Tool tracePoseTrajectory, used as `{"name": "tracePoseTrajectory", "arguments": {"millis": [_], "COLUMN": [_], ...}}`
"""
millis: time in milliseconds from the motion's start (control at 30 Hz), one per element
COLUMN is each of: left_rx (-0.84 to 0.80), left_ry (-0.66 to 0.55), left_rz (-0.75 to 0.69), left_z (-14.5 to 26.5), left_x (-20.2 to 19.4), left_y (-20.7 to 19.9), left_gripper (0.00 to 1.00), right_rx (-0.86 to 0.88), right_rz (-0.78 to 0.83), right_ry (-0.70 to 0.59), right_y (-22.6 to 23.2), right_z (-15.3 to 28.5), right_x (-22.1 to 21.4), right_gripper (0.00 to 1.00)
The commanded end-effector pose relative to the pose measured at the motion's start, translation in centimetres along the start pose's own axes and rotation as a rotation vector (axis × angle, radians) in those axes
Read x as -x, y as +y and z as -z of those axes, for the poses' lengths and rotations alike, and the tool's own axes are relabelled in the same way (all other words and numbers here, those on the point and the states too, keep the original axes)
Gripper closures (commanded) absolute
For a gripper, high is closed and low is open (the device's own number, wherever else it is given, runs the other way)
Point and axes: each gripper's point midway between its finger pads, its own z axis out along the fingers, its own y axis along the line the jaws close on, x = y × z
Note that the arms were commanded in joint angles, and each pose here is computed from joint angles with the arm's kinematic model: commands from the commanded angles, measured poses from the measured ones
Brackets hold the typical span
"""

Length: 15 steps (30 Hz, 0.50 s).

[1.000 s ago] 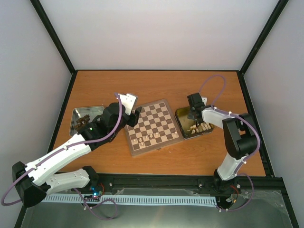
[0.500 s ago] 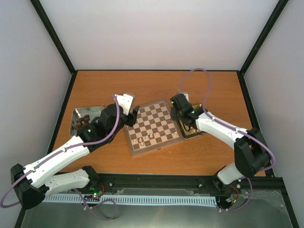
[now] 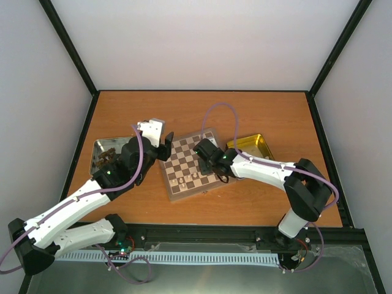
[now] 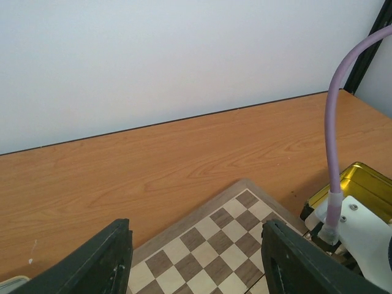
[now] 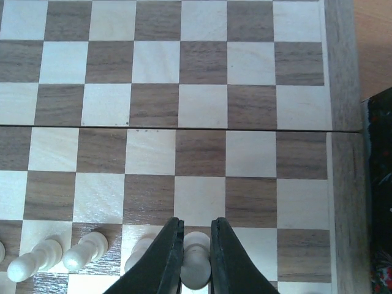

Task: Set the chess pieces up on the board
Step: Place the chess piece on the chessboard.

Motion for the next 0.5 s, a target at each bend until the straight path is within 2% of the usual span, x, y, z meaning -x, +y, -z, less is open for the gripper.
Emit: {"name": "tracePoseTrajectory", "arguments": {"millis": [0, 467], "left_rx": [0.021, 0.010], "left_ry": [-0.035, -0.023], "left_rz": [0.034, 0.028], "left_z": [0.1, -0.1], "left_x": [0.9, 0.7], "left_y": [0.6, 0.3], "left_gripper": [0.41, 0.41], "right_rx": [0.031, -0.042], "right_rz": [0.011, 0.004], "right_ry": [0.042, 0.114], "right_y": [1.1, 0.4], "right_z": [-0.3, -2.0], "right_x": [-1.7, -3.9], "right_gripper": [0.90, 0.90]}}
